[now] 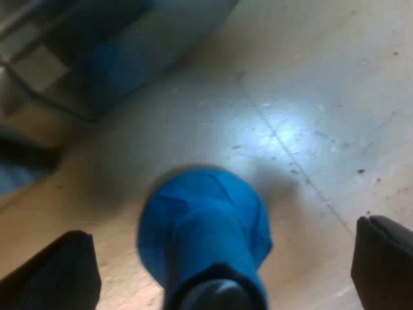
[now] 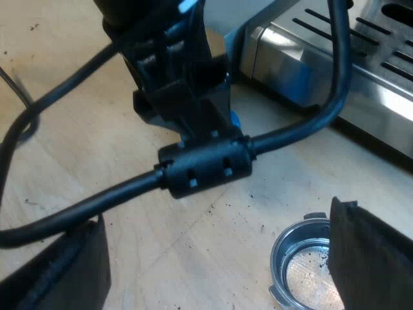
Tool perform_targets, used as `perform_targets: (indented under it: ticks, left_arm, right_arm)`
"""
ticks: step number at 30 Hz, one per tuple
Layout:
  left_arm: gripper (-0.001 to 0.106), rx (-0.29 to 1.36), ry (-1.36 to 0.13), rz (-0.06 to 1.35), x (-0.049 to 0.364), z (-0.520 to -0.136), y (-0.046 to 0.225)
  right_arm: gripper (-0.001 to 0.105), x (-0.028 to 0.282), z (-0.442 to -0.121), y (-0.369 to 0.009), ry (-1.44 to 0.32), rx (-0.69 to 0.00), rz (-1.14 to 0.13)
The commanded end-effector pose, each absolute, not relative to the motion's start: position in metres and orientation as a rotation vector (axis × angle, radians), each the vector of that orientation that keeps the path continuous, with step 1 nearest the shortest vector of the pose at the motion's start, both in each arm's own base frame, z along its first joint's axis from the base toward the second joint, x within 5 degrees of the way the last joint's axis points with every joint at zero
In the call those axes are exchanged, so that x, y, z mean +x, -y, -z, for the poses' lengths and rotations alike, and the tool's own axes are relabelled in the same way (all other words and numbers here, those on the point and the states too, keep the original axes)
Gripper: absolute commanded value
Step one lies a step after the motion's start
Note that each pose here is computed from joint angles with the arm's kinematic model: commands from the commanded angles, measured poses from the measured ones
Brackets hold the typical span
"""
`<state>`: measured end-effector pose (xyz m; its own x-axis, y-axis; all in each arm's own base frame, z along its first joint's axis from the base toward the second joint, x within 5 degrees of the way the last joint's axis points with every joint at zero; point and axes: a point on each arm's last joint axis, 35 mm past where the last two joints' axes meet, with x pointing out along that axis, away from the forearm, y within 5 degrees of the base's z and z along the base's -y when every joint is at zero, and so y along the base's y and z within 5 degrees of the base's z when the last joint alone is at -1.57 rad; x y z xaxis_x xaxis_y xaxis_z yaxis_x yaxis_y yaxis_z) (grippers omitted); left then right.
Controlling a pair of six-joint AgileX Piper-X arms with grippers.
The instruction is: Grind coffee beans and then tamp
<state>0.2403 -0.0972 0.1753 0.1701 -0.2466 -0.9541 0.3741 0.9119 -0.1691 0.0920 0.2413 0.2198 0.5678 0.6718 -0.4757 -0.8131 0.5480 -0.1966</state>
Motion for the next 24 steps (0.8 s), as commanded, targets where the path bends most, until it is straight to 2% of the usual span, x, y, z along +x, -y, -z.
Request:
perform_targets:
  ticks: [1, 4, 6, 7, 9, 11, 15, 19, 24]
  left_arm:
    - [0.076, 0.109, -1.320, 0.450, 0.241, -0.178, 0.099]
    - [0.058, 0.109, -1.320, 0.450, 0.241, -0.178, 0.099]
    - [0.040, 0.104, -1.326, 0.445, 0.241, -0.177, 0.098]
    - [0.034, 0.102, -1.327, 0.444, 0.241, -0.177, 0.098]
    - [0.014, 0.104, -1.341, 0.442, 0.239, -0.177, 0.098]
    - [0.000, 0.100, -1.354, 0.447, 0.238, -0.177, 0.098]
    - [0.000, 0.102, -1.370, 0.444, 0.234, -0.180, 0.096]
    - [0.000, 0.097, -1.320, 0.451, 0.231, -0.193, 0.095]
    - [0.000, 0.078, -1.208, 0.479, 0.221, -0.221, 0.092]
  right_arm:
    - [0.071, 0.092, -0.222, -0.242, -0.353, -0.424, -0.908]
    - [0.071, 0.092, -0.222, -0.242, -0.353, -0.424, -0.908]
    - [0.071, 0.092, -0.222, -0.242, -0.352, -0.422, -0.908]
    - [0.071, 0.092, -0.222, -0.242, -0.352, -0.422, -0.908]
    - [0.071, 0.092, -0.222, -0.242, -0.354, -0.424, -0.908]
    - [0.071, 0.092, -0.222, -0.242, -0.357, -0.428, -0.908]
    - [0.071, 0.091, -0.226, -0.240, -0.348, -0.418, -0.911]
    - [0.071, 0.089, -0.232, -0.234, -0.347, -0.416, -0.912]
    - [0.071, 0.084, -0.234, -0.218, -0.416, -0.485, -0.901]
